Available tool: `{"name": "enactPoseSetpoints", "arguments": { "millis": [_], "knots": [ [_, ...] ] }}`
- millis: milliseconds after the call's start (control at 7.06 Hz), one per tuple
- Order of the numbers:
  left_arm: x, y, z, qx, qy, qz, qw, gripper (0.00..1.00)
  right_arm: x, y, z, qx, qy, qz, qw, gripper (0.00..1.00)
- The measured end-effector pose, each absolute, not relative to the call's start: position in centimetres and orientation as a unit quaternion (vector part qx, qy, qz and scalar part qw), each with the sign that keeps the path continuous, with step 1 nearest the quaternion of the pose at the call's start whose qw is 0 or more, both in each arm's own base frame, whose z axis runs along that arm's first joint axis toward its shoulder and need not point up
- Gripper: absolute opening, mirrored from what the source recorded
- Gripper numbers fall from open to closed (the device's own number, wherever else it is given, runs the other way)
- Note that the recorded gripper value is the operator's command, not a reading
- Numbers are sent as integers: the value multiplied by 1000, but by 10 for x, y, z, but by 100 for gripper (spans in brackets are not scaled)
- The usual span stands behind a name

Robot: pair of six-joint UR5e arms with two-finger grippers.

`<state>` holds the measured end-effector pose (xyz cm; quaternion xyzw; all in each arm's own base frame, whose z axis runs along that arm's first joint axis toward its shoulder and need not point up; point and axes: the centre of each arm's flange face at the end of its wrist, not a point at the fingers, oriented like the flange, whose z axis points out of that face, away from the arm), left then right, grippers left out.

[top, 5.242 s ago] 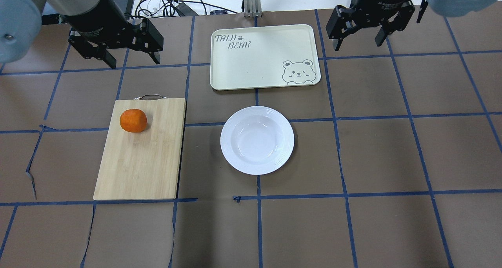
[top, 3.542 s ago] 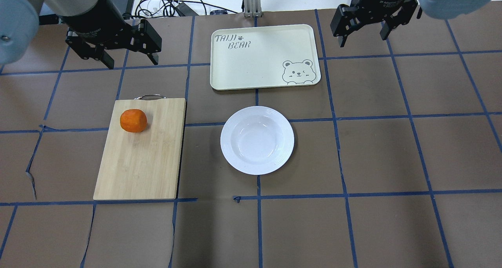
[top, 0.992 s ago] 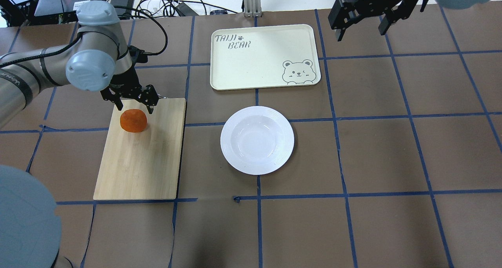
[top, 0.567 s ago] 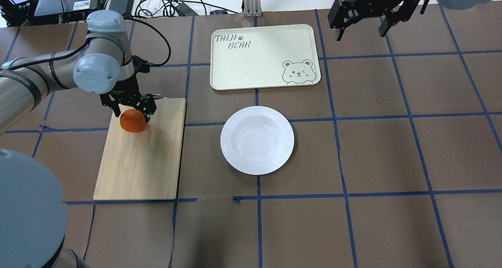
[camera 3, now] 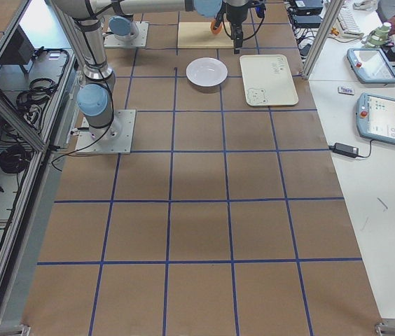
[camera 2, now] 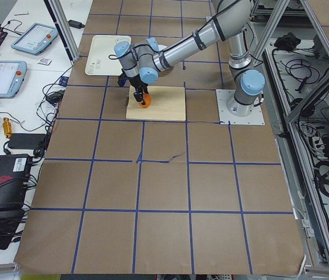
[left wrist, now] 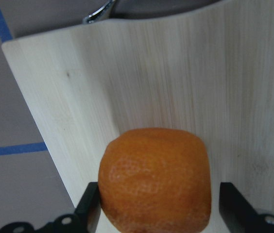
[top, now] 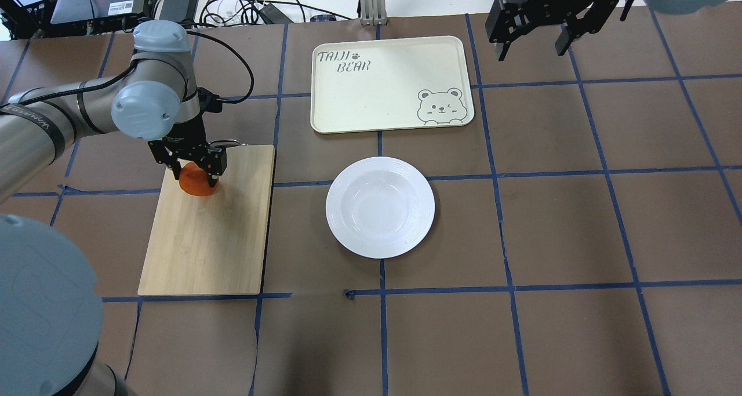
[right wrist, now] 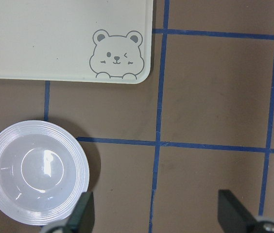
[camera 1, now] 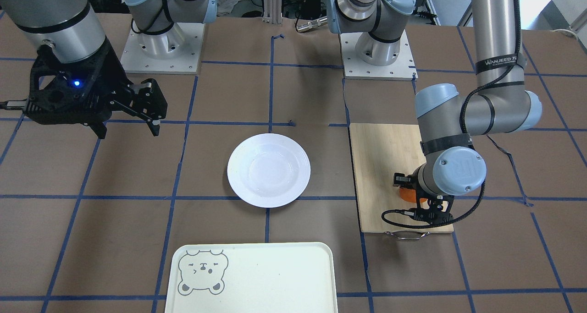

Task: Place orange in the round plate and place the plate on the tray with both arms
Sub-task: 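Close the left gripper on the orange, then carry the orange with the left gripper onto the white plate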

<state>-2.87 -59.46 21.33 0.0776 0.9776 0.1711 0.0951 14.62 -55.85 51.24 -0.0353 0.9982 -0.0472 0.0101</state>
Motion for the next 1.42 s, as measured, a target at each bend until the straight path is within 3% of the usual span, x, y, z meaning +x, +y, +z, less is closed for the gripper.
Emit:
{"name": "enactPoseSetpoints", "arguments": {
  "millis": [567,1417],
  "knots": [
    [-66,-588,238,61,984,157,52,16,145,-558,511,-34,998,-43,11,100],
    [-283,-524,251,-4,989,144,-25,16,147,-550,499,-33,999,13,41,100]
  ]
}}
